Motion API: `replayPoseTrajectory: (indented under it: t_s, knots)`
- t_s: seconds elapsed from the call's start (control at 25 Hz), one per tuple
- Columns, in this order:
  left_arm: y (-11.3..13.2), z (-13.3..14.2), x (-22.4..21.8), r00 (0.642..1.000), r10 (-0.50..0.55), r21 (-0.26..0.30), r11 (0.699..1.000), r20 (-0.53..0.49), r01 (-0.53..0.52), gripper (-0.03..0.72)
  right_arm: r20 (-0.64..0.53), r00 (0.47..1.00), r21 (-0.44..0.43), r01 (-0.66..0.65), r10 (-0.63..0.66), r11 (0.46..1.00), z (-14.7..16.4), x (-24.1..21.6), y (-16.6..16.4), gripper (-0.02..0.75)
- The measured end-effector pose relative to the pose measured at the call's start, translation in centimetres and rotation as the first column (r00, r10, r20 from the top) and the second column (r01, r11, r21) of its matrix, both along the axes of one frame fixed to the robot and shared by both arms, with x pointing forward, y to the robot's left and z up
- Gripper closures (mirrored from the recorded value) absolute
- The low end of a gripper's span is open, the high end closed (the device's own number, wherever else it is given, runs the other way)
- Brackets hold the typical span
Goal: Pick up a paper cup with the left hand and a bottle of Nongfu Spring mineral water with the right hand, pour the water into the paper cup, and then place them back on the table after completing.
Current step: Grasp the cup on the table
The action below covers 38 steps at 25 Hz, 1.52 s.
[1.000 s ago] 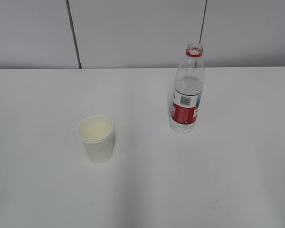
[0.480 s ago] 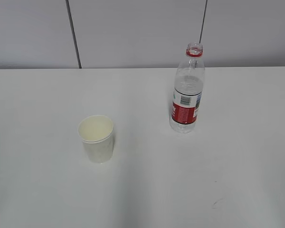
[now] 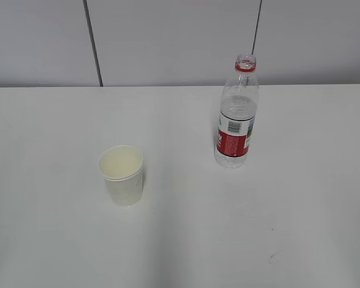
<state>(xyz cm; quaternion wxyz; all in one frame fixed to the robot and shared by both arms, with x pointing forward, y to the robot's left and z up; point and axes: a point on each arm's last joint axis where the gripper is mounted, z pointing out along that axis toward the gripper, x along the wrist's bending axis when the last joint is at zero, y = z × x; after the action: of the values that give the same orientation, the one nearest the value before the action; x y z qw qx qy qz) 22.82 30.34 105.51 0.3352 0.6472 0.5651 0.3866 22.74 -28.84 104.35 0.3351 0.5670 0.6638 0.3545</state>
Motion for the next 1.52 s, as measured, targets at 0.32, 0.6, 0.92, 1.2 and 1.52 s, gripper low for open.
replayPoseTrajectory:
  t_s: [0.32,0.6,0.92,1.2,1.52]
  knots:
    - [0.0,0.0,0.0,1.0,0.0,0.0,1.0,0.001,0.0,0.45,0.0,1.0,0.001,-0.001,0.001,1.0,0.0,0.0,0.0,0.151]
    - [0.0,0.0,0.0,1.0,-0.003,-0.005,1.0,0.005,0.003,0.336,0.0,1.0,0.001,-0.001,0.001,1.0,0.0,0.0,0.0,0.151]
    - [-0.2,0.3,0.0,1.0,-0.012,-0.018,1.0,0.025,0.013,0.042,0.005,1.0,0.001,-0.001,0.001,1.0,0.1,0.0,0.0,0.151]
    - [-0.4,3.4,0.7,0.939,-0.022,-0.049,0.998,0.343,0.041,0.089,0.228,0.973,0.015,0.018,-0.021,1.0,2.1,0.7,-0.1,0.151]
    - [-0.4,5.3,3.0,0.848,-0.008,-0.055,0.998,0.53,0.043,0.102,0.438,0.898,0.001,0.042,-0.038,0.999,4.4,3.1,-0.4,0.151]
